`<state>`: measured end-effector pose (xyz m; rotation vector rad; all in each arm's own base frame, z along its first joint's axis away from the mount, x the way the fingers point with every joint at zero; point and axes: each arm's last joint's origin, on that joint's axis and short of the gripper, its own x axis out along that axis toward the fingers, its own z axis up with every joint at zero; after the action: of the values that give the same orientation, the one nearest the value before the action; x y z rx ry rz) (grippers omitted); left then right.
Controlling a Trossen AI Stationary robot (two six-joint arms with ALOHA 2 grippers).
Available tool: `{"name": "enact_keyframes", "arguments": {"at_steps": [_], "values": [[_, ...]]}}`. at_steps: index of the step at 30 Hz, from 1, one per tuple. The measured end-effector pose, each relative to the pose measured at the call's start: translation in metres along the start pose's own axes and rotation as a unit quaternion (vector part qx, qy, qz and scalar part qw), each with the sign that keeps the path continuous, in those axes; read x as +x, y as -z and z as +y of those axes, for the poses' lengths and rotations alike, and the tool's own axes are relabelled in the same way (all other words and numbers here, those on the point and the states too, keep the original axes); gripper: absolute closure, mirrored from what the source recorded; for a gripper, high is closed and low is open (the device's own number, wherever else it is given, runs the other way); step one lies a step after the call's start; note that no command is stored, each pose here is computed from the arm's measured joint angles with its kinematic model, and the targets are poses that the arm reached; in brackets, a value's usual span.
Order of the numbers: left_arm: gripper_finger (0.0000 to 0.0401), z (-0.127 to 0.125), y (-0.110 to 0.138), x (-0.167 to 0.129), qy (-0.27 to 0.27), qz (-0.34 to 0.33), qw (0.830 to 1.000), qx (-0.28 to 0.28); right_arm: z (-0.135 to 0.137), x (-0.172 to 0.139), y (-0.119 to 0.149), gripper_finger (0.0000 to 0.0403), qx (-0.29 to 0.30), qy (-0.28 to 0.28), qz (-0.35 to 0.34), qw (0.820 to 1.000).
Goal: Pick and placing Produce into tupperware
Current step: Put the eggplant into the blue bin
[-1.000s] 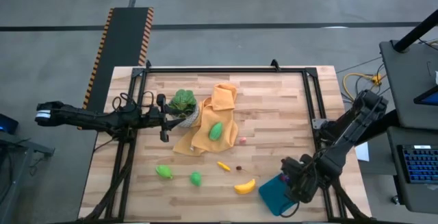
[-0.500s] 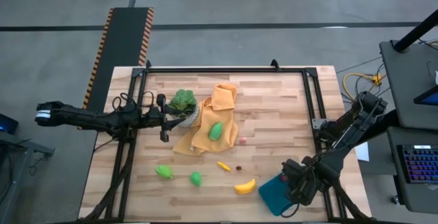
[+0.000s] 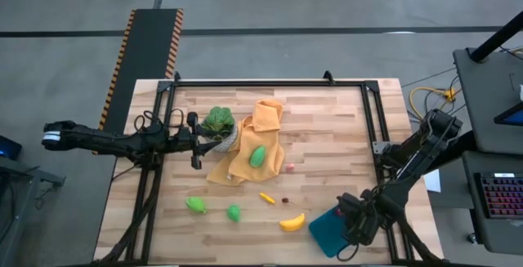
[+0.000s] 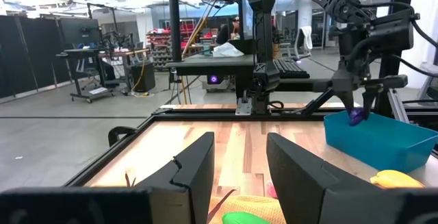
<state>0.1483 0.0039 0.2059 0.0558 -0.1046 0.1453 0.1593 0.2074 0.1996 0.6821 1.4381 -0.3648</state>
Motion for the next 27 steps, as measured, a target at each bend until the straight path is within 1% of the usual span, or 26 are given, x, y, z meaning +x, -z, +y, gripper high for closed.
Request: {"name": "enact_keyframes", "arguments": {"at_steps": [8,16,27], "values": [[0.028,0.0,0.0,0.0,0.0,0.0,1.0,0.0,-0.0076,0.0079,0.0003,0.0291,0.009,0.016,-0.001,1.0],[0.028,0.0,0.0001,0.0,0.0,0.0,1.0,0.0,-0.0074,0.0083,0.0005,0.0289,0.01,0.014,-0.001,1.0],[0.028,0.0,0.0001,0.0,0.0,0.0,1.0,0.0,-0.0074,0.0083,0.0004,0.0259,0.01,0.014,-0.001,1.0]]}}
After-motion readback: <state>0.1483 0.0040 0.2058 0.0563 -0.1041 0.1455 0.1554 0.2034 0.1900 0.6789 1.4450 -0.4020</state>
